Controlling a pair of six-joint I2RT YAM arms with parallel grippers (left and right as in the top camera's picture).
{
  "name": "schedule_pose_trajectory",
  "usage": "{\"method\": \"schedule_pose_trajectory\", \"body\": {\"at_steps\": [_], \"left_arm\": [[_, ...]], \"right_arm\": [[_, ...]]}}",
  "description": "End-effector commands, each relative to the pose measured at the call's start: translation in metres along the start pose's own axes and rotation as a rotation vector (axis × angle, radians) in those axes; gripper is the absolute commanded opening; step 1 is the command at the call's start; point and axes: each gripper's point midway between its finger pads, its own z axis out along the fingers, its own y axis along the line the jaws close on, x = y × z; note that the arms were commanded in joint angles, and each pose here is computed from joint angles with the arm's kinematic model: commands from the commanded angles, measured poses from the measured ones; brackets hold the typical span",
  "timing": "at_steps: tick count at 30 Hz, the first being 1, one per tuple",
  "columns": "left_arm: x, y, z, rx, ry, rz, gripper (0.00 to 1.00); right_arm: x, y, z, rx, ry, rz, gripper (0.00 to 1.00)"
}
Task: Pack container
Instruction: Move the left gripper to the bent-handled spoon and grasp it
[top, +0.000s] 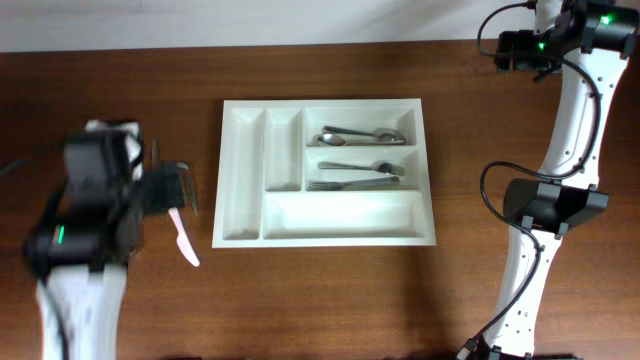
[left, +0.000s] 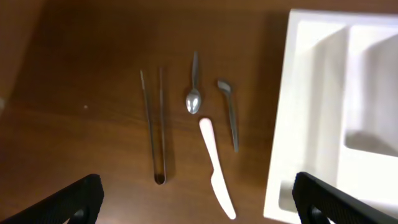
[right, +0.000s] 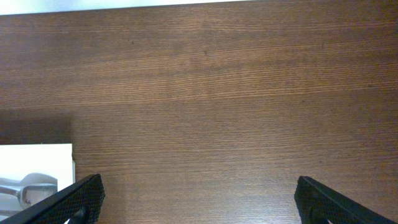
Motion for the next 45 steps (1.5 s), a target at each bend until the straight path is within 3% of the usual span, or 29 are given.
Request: {"method": "schedule_pose_trajectory", "body": {"at_steps": [1,8,9,11,17,20,28,38,45], "left_arm": [[-0.012,-0.012,0.025,0.031,0.036,0.034,0.99],[0.004,-0.024,0.073,0.042,0.176,0.058,0.99],[0.005,-0.025,0.079,0.039,0.185,0.020,0.95],[0.005,-0.027,0.088,0.032,0.198,-0.037,0.71],[0.002,-0.037,0.132,0.023,0.216,-0.106,0.70],[0.009,-0.043,0.160,0.016,0.251,-0.133,0.59],[0.029,-0.057,0.228,-0.003,0.311,-0.194,0.60],[0.051,-0.065,0.268,-0.010,0.355,-0.188,0.60],[0.055,-0.069,0.281,-0.004,0.356,-0.218,0.45]], "right_arm": [[-0.005,0.000,-0.011,0.012,-0.024,0.003,0.99],[-0.005,0.000,-0.011,0.012,-0.024,0.003,0.99],[-0.005,0.000,-0.011,0.012,-0.024,0.003,0.99],[-0.005,0.000,-0.011,0.012,-0.024,0.003,0.99],[-0.005,0.000,-0.011,0.012,-0.024,0.003,0.99],[-0.005,0.000,-0.011,0.012,-0.024,0.003,0.99],[-0.005,0.000,-0.011,0.012,-0.024,0.003,0.99],[-0.005,0.000,-0.011,0.012,-0.024,0.003,0.99],[-0.005,0.000,-0.011,0.012,-0.024,0.003,0.99]]}}
